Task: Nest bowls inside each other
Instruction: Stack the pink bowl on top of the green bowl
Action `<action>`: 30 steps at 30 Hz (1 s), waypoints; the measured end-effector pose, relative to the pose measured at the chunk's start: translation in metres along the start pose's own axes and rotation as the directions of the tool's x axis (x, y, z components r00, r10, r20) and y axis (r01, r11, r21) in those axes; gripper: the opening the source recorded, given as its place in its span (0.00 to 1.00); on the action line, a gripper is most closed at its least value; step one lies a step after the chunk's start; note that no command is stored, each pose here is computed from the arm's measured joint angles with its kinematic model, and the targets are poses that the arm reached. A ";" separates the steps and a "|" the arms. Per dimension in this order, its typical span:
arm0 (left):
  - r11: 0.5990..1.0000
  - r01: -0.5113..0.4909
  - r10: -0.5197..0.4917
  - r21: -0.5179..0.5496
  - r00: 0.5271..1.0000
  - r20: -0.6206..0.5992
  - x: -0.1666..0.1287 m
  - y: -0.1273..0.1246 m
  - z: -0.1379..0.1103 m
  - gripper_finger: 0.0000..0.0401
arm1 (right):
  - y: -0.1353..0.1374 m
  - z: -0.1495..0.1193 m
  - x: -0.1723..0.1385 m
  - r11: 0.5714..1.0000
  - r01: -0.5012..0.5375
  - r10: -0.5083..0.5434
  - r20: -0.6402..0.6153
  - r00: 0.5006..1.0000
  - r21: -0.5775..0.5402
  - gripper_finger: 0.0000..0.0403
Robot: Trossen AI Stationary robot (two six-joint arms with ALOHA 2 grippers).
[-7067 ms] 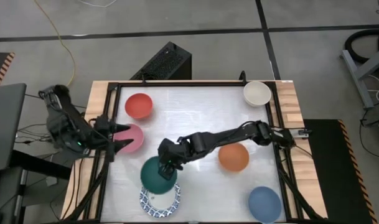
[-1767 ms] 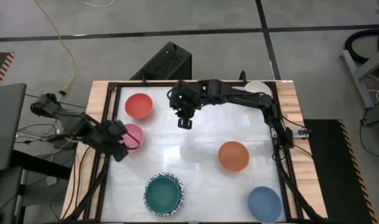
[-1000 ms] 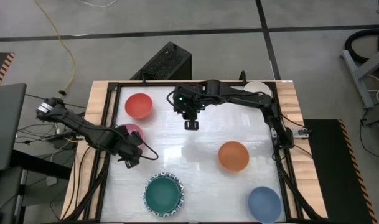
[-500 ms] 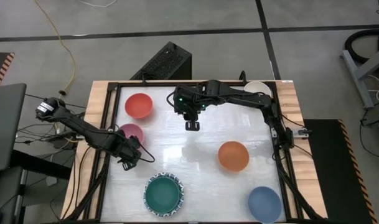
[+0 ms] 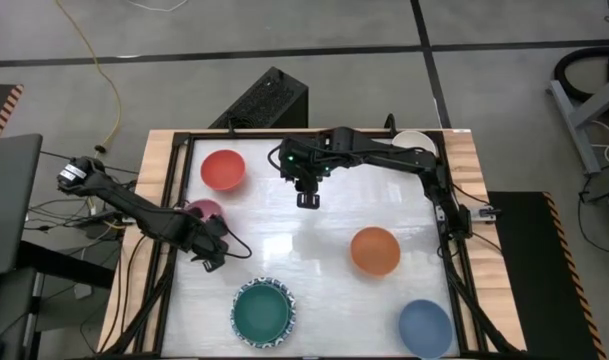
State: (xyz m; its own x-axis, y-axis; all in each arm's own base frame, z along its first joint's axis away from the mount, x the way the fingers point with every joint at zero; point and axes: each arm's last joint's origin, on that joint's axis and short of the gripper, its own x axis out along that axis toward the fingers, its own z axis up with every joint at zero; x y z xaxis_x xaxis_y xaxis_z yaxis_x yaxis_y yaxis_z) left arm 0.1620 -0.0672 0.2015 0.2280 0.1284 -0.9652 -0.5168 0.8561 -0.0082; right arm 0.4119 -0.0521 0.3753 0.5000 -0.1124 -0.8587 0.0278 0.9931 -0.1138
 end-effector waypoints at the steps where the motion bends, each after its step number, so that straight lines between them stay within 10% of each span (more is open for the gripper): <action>1: 1.000 0.003 -0.003 -0.002 1.000 0.016 -0.003 -0.001 0.002 0.00 | -0.001 0.000 0.000 1.000 0.001 -0.001 0.000 1.000 0.002 0.36; 9: 1.000 -0.026 0.029 -0.016 0.979 0.200 -0.048 -0.010 0.026 0.00 | -0.019 -0.004 -0.023 0.997 0.035 -0.039 0.054 0.998 0.072 0.36; 15: 0.953 -0.283 0.237 0.107 0.918 0.317 -0.082 -0.018 0.049 0.00 | -0.045 -0.011 -0.063 0.973 0.069 -0.107 0.165 0.980 0.220 0.36; 24: 0.581 -0.563 0.379 0.588 0.826 0.417 -0.080 -0.060 0.102 0.00 | -0.054 -0.017 -0.121 0.939 0.117 -0.236 0.359 0.903 0.323 0.36; 30: 0.364 -0.638 0.460 0.678 0.756 0.465 -0.064 -0.064 0.139 0.00 | -0.030 -0.008 -0.118 0.939 0.195 -0.292 0.356 0.888 0.284 0.36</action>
State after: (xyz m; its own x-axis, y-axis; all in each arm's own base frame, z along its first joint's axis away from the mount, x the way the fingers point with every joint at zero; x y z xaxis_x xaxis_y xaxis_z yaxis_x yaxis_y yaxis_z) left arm 0.2952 -0.0606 0.3003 0.3190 0.7235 -0.6122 0.2258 0.5693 0.7905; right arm 0.3448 -0.0686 0.4758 0.7440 -0.3780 -0.5509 0.3696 0.9198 -0.1319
